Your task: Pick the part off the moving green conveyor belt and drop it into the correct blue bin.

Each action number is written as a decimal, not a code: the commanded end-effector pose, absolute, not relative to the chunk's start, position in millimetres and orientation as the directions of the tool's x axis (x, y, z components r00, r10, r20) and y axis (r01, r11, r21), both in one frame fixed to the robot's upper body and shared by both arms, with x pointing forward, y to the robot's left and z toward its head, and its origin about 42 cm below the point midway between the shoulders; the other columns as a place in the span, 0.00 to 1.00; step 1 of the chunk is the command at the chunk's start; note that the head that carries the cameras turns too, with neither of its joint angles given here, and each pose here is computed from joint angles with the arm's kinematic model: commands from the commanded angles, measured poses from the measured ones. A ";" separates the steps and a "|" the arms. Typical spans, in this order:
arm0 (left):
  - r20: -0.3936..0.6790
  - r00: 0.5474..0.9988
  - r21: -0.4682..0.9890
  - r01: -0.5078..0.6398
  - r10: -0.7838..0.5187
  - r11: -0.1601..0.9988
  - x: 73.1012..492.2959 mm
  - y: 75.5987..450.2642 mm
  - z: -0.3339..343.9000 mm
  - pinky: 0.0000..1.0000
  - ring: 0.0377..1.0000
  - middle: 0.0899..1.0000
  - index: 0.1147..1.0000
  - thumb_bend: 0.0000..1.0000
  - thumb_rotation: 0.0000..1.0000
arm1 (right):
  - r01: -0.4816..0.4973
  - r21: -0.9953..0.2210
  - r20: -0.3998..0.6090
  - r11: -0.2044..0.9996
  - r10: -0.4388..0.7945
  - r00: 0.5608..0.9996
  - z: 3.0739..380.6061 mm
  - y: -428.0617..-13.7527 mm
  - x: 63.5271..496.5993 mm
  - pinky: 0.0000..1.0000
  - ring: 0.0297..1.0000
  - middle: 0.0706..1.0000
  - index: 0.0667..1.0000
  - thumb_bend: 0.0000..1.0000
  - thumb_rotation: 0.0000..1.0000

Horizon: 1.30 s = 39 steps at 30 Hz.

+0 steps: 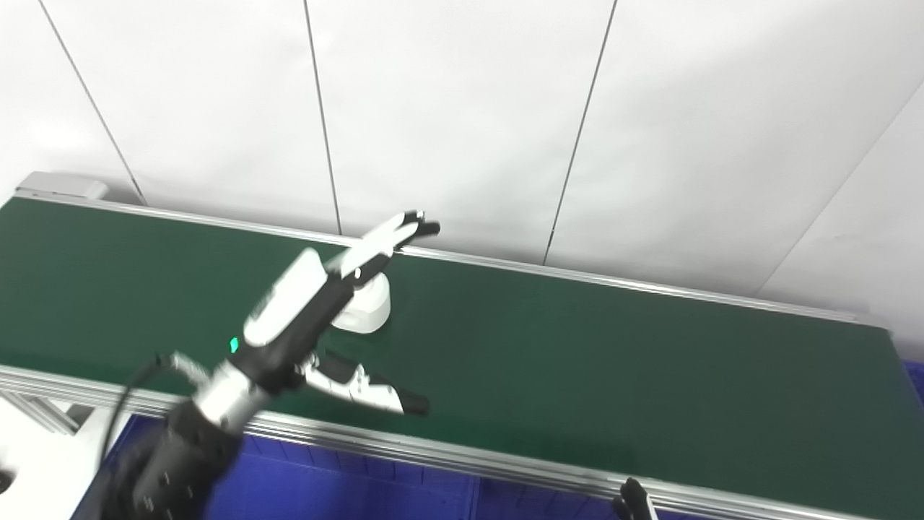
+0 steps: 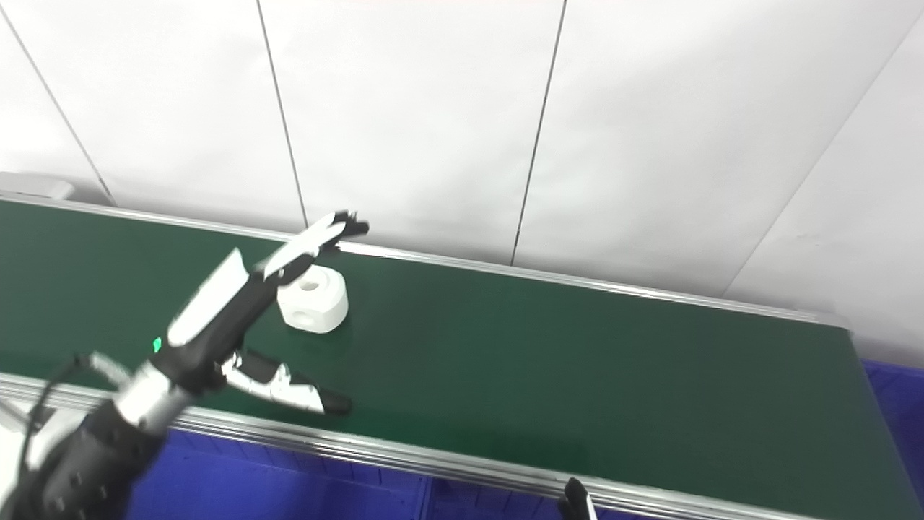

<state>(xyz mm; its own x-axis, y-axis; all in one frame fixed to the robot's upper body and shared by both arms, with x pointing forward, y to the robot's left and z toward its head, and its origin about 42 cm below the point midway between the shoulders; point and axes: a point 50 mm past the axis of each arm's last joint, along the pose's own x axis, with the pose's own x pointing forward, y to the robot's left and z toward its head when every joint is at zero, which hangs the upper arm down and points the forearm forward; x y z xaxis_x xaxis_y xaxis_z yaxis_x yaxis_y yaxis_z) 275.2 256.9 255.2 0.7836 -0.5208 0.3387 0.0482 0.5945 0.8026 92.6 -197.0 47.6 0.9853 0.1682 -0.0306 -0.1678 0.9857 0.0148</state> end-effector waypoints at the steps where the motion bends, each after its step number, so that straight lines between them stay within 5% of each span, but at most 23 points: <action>1: 0.333 0.771 0.854 -0.001 -0.543 0.521 289.4 263.8 271.4 0.77 0.92 0.93 0.89 1.00 0.28 | -0.171 0.020 0.020 0.985 0.170 0.985 57.2 -194.9 94.7 0.99 0.99 1.00 1.00 0.92 1.00; 9: 0.142 0.794 0.983 -0.043 -0.591 0.178 352.7 282.2 285.2 0.77 0.87 0.88 0.88 1.00 0.30 | -0.177 0.031 0.015 0.984 0.177 0.984 57.3 -193.5 96.4 0.98 0.98 1.00 1.00 0.92 1.00; 18: -0.032 0.820 0.998 -0.005 -0.571 -0.063 409.2 283.0 281.9 0.79 0.86 0.87 0.86 1.00 0.31 | -0.180 0.037 0.009 0.983 0.180 0.984 55.7 -191.1 99.2 0.98 0.98 1.00 1.00 0.93 1.00; 29: -0.163 0.829 0.987 0.130 -0.534 -0.100 455.8 262.4 248.8 0.78 0.86 0.86 0.85 1.00 0.33 | -0.189 0.049 0.019 0.981 0.188 0.982 56.6 -184.9 99.7 0.97 0.97 1.00 1.00 0.93 1.00; 39: -0.263 0.790 0.960 0.270 -0.554 -0.071 459.5 223.3 222.7 0.76 0.87 0.87 0.85 1.00 0.35 | -0.191 0.054 0.027 0.980 0.189 0.982 60.0 -179.5 97.5 0.96 0.97 1.00 1.00 0.94 1.00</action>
<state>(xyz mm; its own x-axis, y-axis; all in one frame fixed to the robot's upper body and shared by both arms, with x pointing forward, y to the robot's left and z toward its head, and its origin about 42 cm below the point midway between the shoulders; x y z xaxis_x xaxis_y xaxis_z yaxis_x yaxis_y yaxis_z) 447.8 227.6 197.7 0.7761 -0.5496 -0.3091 0.3168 -0.0840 0.9448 98.8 -182.1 50.7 0.9813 0.1924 -0.0099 -0.1918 0.9803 0.0480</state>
